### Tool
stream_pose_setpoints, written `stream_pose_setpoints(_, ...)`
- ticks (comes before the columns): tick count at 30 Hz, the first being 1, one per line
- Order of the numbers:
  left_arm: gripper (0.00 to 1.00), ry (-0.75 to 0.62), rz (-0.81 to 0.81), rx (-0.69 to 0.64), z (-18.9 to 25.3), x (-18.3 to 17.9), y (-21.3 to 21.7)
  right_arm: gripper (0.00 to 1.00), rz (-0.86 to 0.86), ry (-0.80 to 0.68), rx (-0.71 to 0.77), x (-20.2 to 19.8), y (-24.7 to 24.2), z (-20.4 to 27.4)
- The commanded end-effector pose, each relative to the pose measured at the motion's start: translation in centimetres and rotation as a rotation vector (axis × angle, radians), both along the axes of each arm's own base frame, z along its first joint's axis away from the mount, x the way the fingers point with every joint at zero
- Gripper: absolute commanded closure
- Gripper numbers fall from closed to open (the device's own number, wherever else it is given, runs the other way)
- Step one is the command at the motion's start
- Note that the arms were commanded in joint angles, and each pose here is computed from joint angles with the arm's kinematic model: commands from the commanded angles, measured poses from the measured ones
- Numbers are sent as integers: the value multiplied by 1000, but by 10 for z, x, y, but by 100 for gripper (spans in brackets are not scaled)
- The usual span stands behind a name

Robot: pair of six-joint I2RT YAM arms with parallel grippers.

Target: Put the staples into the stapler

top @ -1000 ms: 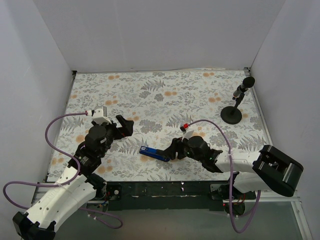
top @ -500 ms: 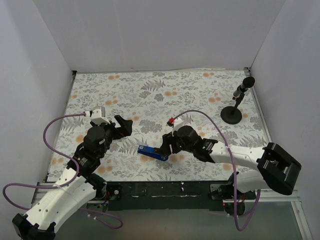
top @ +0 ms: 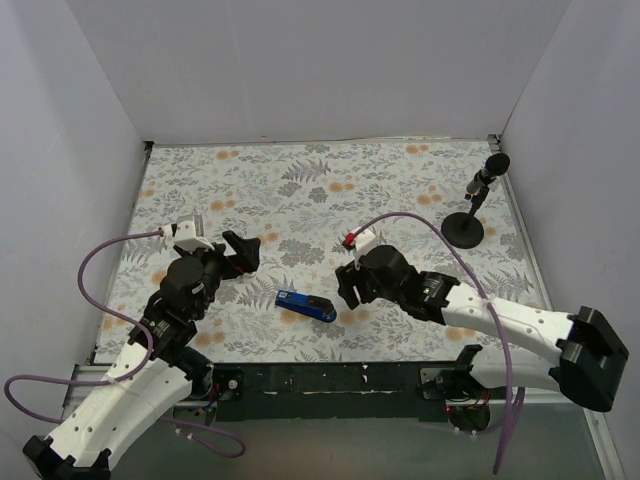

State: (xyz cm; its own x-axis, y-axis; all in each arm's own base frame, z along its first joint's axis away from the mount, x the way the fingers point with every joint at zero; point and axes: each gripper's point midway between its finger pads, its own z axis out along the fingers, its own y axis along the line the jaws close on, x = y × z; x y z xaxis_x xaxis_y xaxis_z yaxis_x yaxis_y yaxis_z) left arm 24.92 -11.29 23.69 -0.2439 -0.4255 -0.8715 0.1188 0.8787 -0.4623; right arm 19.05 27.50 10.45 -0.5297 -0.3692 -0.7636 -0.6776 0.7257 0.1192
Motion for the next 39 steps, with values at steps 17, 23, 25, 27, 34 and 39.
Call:
stream_pose_setpoints(17, 2, -420, 288, -18, 140, -79, 113, 12, -915, -457, 318, -2, -241, 133)
stream_pose_setpoints(23, 2, -591, 300, -91, 168, -111, 132, 11, -937, -516, 512, -18, -267, 154)
stream_pose_setpoints(25, 2, -620, 305, -93, 171, -118, 136, 11, -935, -529, 536, -22, -272, 159)
stream_pose_setpoints(27, 2, -624, 306, -91, 169, -118, 137, 11, -929, -530, 535, -23, -272, 160)
stream_pose_setpoints(34, 2, -639, 334, -115, 170, -122, 143, 11, -917, -522, 510, -22, -270, 158)
stream_pose_setpoints(39, 2, -632, 341, -118, 168, -120, 144, 11, -912, -522, 508, -22, -269, 157)
